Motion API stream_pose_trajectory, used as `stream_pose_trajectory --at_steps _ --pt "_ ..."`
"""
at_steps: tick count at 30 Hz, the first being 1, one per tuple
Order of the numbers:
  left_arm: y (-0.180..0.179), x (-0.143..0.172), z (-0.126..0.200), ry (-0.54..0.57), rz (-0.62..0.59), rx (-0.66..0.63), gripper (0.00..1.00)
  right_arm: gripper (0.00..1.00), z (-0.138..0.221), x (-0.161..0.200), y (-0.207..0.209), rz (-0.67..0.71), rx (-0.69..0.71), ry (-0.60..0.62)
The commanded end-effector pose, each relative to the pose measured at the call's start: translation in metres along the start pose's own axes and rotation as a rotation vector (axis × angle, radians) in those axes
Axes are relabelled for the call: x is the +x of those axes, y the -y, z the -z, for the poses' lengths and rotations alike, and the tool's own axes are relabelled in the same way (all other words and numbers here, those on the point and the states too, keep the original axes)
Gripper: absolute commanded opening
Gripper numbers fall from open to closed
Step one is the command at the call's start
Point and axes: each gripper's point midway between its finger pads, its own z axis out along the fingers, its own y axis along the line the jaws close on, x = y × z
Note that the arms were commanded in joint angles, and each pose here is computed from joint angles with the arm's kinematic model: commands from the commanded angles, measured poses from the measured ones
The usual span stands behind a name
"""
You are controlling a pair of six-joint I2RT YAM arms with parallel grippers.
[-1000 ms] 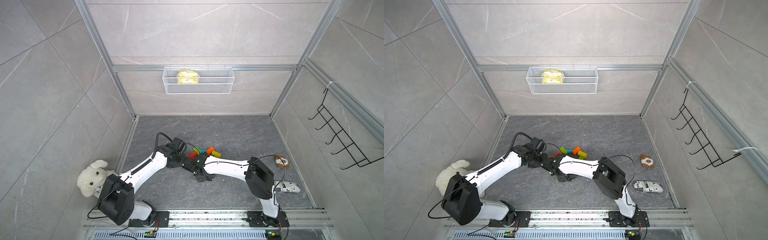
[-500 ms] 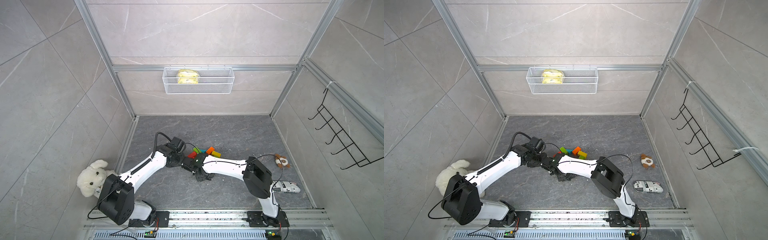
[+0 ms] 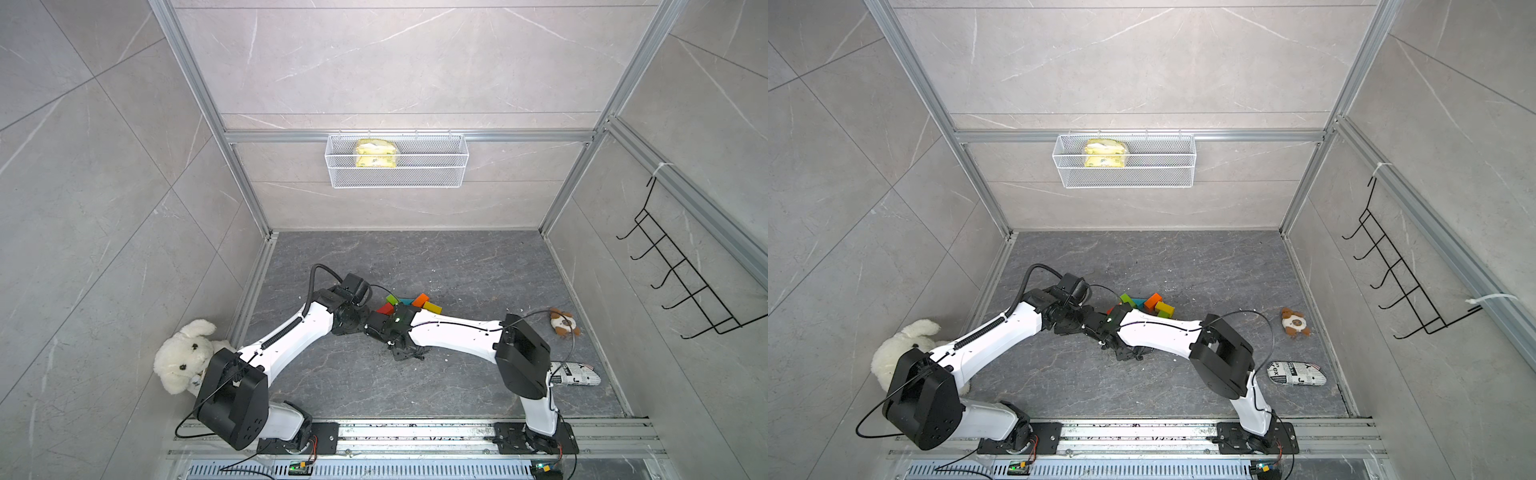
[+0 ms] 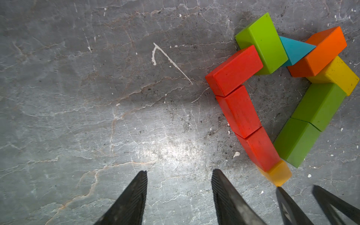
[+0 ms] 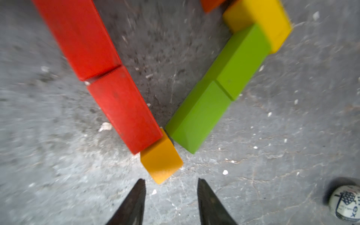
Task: Assemble a heart with building blocks
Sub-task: Assemble the building block at the center of the board, then reset both arms
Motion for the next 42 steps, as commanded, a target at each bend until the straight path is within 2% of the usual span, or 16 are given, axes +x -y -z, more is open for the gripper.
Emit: stream_pose_trajectory --at_steps 1,6,8,10,12,14,16,18,20,21,28,30,32,35,38,42 --pt "-0.002 -0.034 0.036 0.137 -0.012 -0.026 0.61 0.56 0.061 -0.024 0.037 -0.06 -0.036 0.198" --pt "-0.04 -0.09 0.093 0.448 0.096 -0.117 0.76 0.85 0.108 -0.056 0.108 -0.207 -0.157 0.457" --pt "-0.074 -0.109 0.114 0.596 0.177 -0.225 0.81 1.0 0.111 -0.065 0.151 -0.297 -0.073 0.56" --pt "-0.107 -0.12 0.128 0.729 0.213 -0.359 0.88 1.0 0.11 -0.074 0.183 -0.298 0.07 0.616" --pt "-0.12 -0.132 0.121 0.795 0.131 -0.408 0.93 0.88 0.098 -0.084 0.193 -0.201 0.236 0.621" --pt "-0.14 -0.137 0.098 0.798 0.104 -0.476 0.95 0.89 0.086 -0.096 0.2 -0.122 0.418 0.592" --pt "-0.173 -0.137 0.075 0.739 0.18 -0.515 0.96 0.95 0.073 -0.099 0.22 -0.231 0.479 0.575" --pt "-0.203 -0.13 0.049 0.66 0.242 -0.516 1.0 0.94 0.042 -0.105 0.233 -0.411 0.188 0.569" --pt "-0.231 -0.117 0.031 0.632 0.291 -0.556 1.0 0.93 0.009 -0.105 0.243 -0.574 -0.258 0.61" --pt "-0.237 -0.111 0.026 0.635 0.295 -0.562 1.0 0.94 0.001 -0.1 0.255 -0.632 -0.32 0.631" --pt "-0.246 -0.098 0.013 0.738 0.274 -0.524 1.0 0.99 -0.047 -0.038 0.35 -0.611 0.238 0.69" --pt "-0.243 -0.097 0.005 0.737 0.25 -0.506 1.0 0.99 -0.064 -0.024 0.355 -0.585 0.303 0.655" --pt "-0.239 -0.099 -0.004 0.762 0.227 -0.471 1.0 1.0 -0.069 -0.027 0.349 -0.537 0.281 0.705" --pt "-0.225 -0.112 -0.01 0.813 0.169 -0.384 1.0 1.0 -0.059 -0.042 0.335 -0.488 0.193 0.937" --pt "-0.202 -0.12 -0.024 0.798 0.049 -0.289 1.0 1.0 -0.086 -0.064 0.312 -0.366 0.021 0.911" --pt "-0.184 -0.114 -0.031 0.886 -0.049 -0.198 1.0 1.0 -0.086 -0.067 0.311 -0.356 0.018 0.923"
